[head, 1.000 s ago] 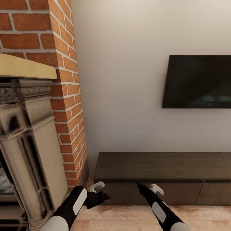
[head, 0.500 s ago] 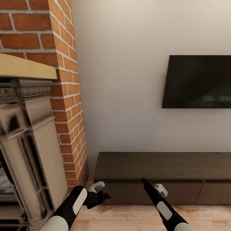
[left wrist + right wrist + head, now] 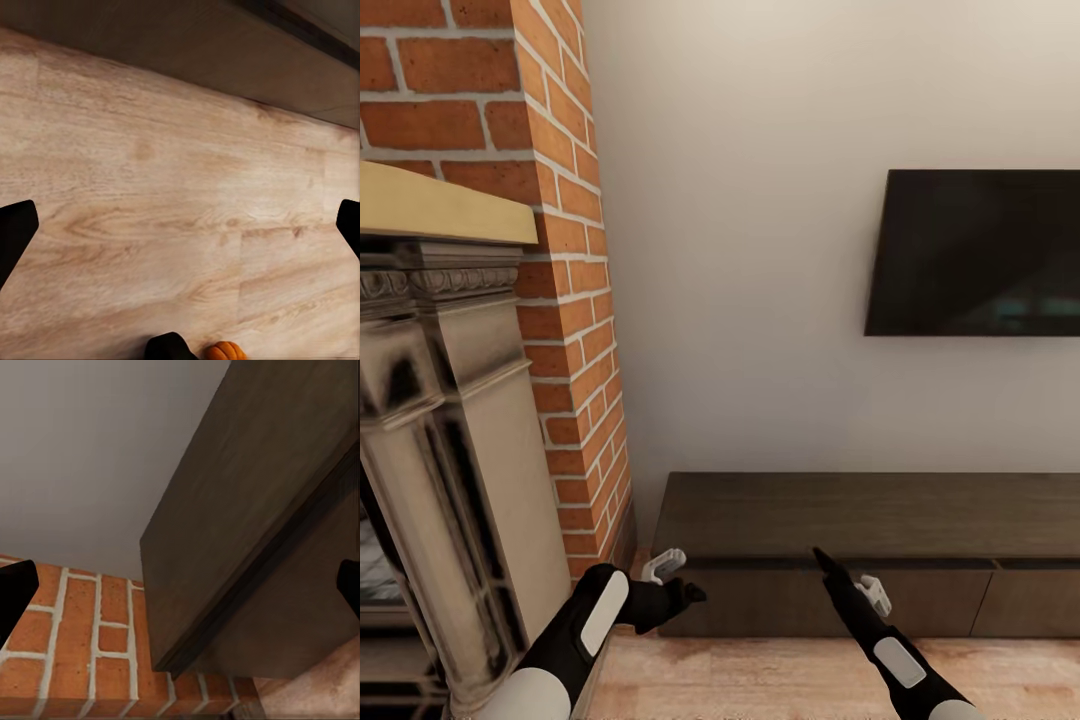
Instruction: Place each of the two pumpkins and all three candles from the living room inside a cabinet in the living room (use any cabinet), then make sure every cabinet is closed, and position the cauldron so it is next to a table in the living room.
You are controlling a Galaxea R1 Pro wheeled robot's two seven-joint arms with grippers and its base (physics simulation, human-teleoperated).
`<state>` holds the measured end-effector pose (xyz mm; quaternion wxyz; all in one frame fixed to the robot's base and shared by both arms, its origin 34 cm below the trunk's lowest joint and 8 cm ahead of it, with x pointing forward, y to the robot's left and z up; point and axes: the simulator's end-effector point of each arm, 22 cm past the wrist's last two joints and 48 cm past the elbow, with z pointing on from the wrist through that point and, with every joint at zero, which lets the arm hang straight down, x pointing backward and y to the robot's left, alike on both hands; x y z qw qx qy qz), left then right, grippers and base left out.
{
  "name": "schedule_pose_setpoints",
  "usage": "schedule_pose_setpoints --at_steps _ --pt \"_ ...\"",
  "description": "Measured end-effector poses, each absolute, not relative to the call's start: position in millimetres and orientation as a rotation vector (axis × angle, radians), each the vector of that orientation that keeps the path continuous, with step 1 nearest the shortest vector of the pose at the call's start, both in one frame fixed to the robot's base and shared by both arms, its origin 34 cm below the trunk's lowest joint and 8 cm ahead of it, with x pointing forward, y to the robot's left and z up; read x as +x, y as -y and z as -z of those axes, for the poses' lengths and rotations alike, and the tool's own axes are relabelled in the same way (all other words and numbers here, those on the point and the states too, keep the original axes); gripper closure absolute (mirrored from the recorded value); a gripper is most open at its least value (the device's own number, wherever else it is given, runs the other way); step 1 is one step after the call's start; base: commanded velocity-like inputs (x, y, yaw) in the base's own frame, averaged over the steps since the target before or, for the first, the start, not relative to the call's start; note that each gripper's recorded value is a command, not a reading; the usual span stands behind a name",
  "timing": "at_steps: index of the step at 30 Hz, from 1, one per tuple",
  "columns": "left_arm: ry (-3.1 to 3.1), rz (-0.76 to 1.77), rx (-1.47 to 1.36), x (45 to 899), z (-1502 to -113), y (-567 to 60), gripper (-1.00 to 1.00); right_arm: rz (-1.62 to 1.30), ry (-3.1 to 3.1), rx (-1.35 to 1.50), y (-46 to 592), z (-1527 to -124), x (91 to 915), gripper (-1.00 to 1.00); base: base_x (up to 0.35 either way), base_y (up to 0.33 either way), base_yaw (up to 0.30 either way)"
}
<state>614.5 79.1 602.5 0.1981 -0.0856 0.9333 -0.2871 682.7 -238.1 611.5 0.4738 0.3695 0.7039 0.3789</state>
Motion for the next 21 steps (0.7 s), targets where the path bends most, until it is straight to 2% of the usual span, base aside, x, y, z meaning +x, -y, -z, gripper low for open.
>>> schedule_pose_setpoints --at_steps 21 --pt "-2.643 0.813 -0.244 601.3 -557.5 -86.4 -1.00 -0.972 -1.601 1.045 282.0 -560.8 661.9 -1.00 0.000 0.000 0.000"
